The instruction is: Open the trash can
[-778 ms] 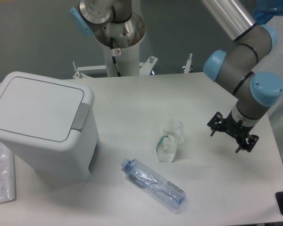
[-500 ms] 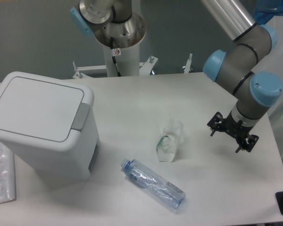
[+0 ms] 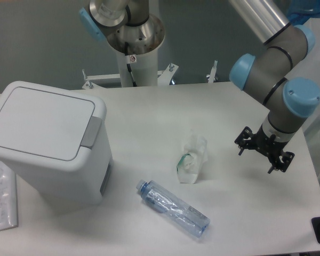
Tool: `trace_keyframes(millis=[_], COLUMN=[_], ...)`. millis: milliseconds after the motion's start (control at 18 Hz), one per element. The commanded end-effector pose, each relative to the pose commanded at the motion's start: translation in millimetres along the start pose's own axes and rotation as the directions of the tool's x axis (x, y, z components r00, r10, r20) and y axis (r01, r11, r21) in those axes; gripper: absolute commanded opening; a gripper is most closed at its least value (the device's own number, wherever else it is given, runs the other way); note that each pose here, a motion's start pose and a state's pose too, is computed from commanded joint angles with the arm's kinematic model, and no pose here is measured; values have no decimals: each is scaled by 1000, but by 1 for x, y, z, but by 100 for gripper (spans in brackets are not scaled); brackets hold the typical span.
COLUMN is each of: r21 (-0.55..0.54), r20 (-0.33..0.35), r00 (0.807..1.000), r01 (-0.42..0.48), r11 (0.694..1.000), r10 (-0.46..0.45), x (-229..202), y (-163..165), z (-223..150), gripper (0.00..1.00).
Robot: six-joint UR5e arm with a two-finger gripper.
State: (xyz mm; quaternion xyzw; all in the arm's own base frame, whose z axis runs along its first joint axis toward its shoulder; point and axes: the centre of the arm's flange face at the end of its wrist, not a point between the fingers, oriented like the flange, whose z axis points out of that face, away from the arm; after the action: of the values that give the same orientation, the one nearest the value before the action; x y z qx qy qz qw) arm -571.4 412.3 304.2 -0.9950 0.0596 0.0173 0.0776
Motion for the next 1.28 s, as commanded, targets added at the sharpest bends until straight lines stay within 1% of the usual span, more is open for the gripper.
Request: trace_keyframes(millis=[56, 111, 222, 278, 389, 500, 611, 722, 833, 1000, 1111, 1167, 1278], r21=[37, 90, 207, 247, 297, 336, 345, 352, 369, 394, 417, 444, 509], r20=[24, 26, -8, -35, -60, -101, -122, -130, -126, -141, -137, -144, -137], r00=[999, 996, 986, 981, 973, 959, 943, 937, 935, 941, 940, 947, 955], r01=[37, 80, 167, 194, 230, 282, 332, 350, 354, 337, 340, 320, 296], r11=[999, 993, 964, 950, 927, 899, 878, 868, 859, 855, 843, 837, 808], r10=[-38, -83, -169, -191, -222, -263, -309, -325, -331, -306, -312, -285, -264], x=[0, 2, 4, 7, 12, 24, 35, 52, 73, 104, 119, 138, 164], y=[-8, -15, -27, -32, -40, -55, -66, -85, -104, -133, -140, -144, -143], z=[-4, -4, -7, -9, -23, -36, -47, -60, -83, -102, -126, -137, -161], gripper=[100, 100, 100, 100, 100, 100, 100, 100, 100, 100, 100, 100, 100])
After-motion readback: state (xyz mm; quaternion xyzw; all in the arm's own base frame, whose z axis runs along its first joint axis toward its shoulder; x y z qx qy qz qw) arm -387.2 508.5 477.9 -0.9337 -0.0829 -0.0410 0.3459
